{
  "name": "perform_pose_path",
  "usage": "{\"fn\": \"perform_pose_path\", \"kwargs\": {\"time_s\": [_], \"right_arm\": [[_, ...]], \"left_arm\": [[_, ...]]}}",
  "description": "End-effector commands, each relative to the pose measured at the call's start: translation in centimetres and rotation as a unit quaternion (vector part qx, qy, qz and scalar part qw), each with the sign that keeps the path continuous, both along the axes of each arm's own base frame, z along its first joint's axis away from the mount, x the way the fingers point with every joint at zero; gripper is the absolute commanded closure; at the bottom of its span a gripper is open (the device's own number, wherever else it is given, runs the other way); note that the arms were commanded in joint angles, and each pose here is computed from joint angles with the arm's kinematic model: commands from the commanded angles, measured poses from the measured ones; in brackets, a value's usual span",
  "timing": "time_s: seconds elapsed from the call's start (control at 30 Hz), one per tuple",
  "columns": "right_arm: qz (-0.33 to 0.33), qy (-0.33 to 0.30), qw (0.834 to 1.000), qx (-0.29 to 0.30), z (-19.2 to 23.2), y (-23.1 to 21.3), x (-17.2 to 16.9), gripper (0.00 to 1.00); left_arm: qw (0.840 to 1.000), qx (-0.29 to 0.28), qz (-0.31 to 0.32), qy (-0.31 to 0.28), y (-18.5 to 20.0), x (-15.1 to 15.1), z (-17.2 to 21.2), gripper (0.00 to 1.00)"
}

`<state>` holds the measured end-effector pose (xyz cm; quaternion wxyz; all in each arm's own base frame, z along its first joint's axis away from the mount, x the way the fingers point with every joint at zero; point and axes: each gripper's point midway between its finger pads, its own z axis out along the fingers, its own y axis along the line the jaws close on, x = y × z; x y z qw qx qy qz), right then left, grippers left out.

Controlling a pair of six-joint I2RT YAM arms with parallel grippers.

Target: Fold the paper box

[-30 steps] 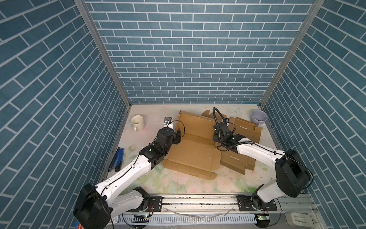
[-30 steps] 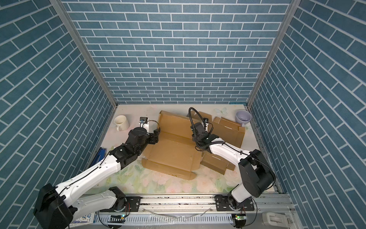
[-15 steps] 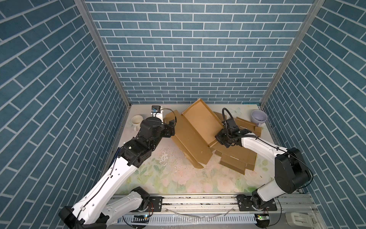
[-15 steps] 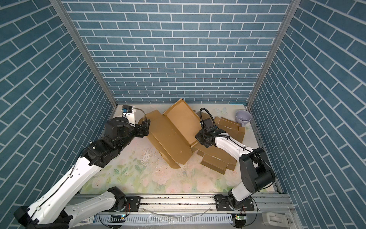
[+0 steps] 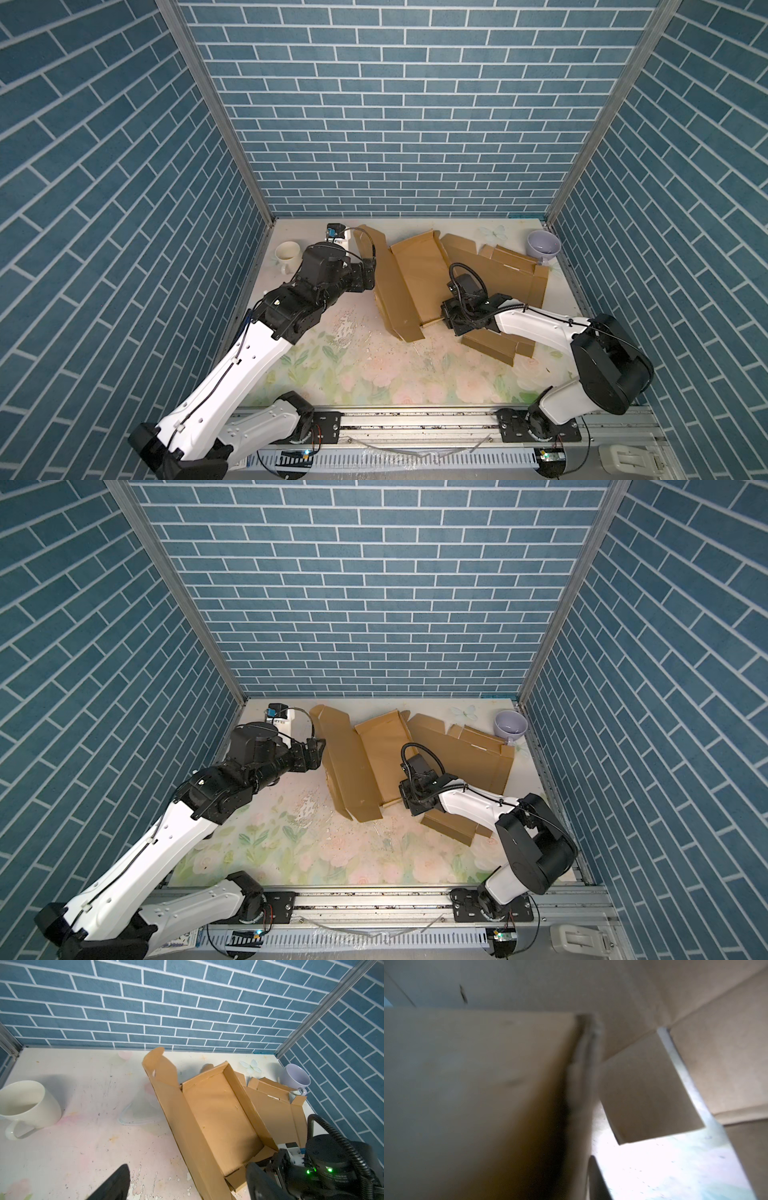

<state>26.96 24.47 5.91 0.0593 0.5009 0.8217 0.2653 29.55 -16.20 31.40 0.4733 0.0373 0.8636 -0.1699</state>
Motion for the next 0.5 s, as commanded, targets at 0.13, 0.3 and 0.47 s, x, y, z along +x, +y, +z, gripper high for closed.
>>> {"fn": "perform_pose_path", "kwargs": {"time_s": [0.13,0.3,0.47], "right_arm": [[-0.057,-0.005,0.998,0.003,-0.1,-0.4,0.7,0.65],[-0.035,-0.017,0.999,-0.004,0.5,-0.6,0.5,0.56],[0.023,-0.038,0.998,-0.054,2.5,-2.4,-0.7,0.52]], "left_arm": [[0.999,0.004,0.004,0.047,0.2,1.1,-3.2,0.10],[0.998,-0.001,0.023,0.053,1.4,1.2,-3.4,0.10],[0.997,0.000,0.042,0.062,2.9,1.2,-3.9,0.09]]}}
